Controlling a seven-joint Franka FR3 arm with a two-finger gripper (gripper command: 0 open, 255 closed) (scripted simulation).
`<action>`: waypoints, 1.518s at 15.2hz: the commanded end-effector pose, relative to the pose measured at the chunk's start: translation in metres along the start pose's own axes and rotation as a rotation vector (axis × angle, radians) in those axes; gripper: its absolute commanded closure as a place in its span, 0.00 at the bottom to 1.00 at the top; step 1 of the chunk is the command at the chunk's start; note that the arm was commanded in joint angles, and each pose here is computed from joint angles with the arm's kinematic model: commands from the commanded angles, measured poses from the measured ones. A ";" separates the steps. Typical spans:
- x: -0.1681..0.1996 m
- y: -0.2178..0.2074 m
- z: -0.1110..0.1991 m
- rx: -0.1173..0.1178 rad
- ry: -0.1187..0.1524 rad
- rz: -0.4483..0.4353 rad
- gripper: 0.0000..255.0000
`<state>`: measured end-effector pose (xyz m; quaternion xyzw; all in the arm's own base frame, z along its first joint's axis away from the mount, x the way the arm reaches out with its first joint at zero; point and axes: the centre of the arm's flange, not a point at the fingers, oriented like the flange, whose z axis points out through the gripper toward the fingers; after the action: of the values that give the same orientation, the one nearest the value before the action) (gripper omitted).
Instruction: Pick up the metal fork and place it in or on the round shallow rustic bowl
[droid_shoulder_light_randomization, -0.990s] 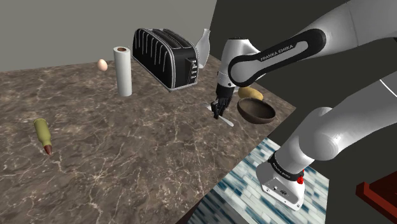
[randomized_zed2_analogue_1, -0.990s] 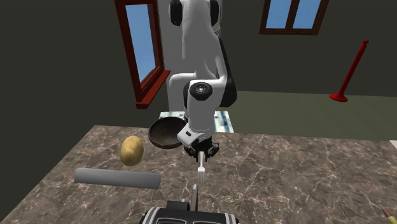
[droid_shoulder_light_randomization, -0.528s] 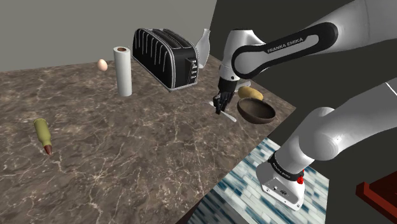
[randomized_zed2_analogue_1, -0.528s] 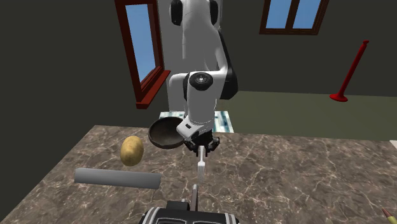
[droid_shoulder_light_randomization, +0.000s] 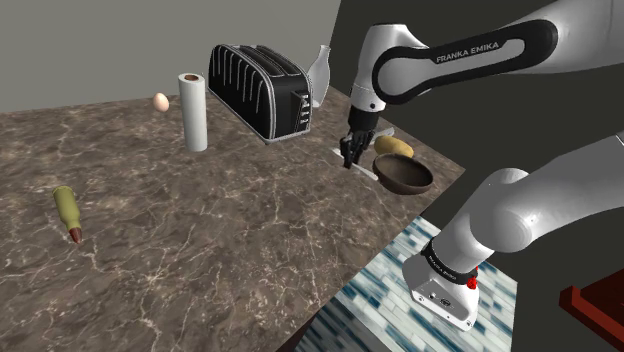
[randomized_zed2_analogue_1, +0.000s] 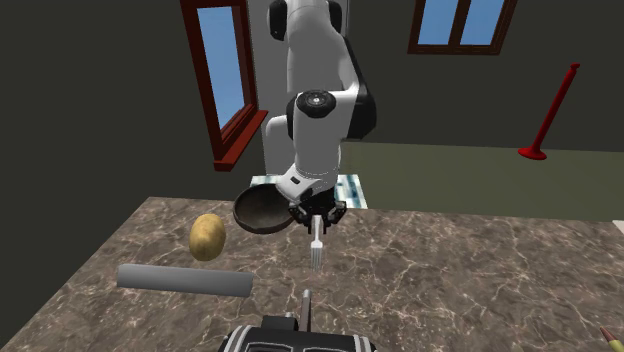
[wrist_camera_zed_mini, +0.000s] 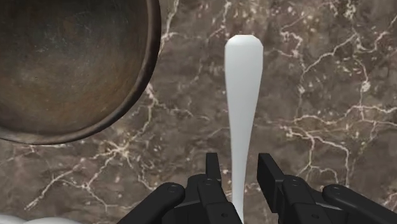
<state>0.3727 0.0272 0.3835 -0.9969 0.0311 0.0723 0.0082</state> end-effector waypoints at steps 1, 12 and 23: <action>-0.001 0.000 -0.010 0.000 -0.001 0.000 1.00; -0.009 -0.001 -0.068 0.000 -0.001 0.000 1.00; -0.058 0.047 -0.086 0.000 -0.001 0.000 1.00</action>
<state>0.3343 -0.0096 0.4740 -0.9968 0.0317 0.0725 0.0080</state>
